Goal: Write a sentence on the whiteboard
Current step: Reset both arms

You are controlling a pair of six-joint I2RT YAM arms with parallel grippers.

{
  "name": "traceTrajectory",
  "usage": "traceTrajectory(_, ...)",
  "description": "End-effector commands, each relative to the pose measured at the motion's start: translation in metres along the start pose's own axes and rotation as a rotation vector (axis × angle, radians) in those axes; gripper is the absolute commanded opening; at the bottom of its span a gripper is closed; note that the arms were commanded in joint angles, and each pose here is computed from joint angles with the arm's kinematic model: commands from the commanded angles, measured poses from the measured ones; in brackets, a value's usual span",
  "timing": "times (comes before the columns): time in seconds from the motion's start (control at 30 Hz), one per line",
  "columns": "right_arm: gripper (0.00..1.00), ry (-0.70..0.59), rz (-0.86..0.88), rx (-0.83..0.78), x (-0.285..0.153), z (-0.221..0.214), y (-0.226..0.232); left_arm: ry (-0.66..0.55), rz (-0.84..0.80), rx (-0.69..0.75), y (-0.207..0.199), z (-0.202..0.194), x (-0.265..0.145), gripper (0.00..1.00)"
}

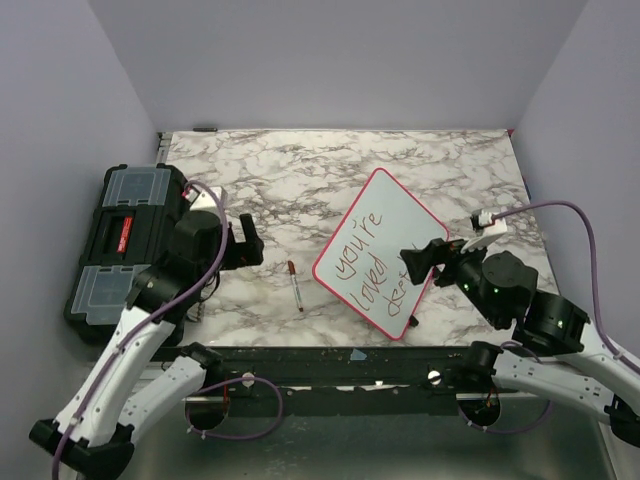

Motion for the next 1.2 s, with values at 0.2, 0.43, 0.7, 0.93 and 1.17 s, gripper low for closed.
traceTrajectory(0.2,1.00,0.004,-0.037,0.104,-0.026,-0.012,-0.022,-0.275,-0.136,0.004,0.030,-0.016,-0.036,0.98)
traceTrajectory(0.43,1.00,-0.006,-0.074,0.163,-0.035,-0.019,-0.035,-0.292,-0.156,-0.015,0.032,-0.021,-0.040,0.98)
traceTrajectory(0.7,1.00,0.001,-0.085,0.171,-0.033,-0.026,-0.036,-0.276,-0.185,0.020,0.028,-0.024,-0.037,0.99)
traceTrajectory(0.93,1.00,0.010,-0.089,0.162,-0.031,-0.029,-0.035,-0.268,-0.193,0.033,0.027,-0.025,-0.036,0.98)
traceTrajectory(1.17,1.00,0.008,-0.084,0.162,-0.031,-0.028,-0.035,-0.263,-0.190,0.041,0.028,-0.026,-0.036,0.98)
Point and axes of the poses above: each gripper's point midway between its finger pads, its own x axis out along the fingers, its own y axis along the line the jaws close on, z = x × y, the point moved 3 cm from there along -x, back along the fingers, and after that the axes turned 10 degrees about -x, right-handed, at the moved point
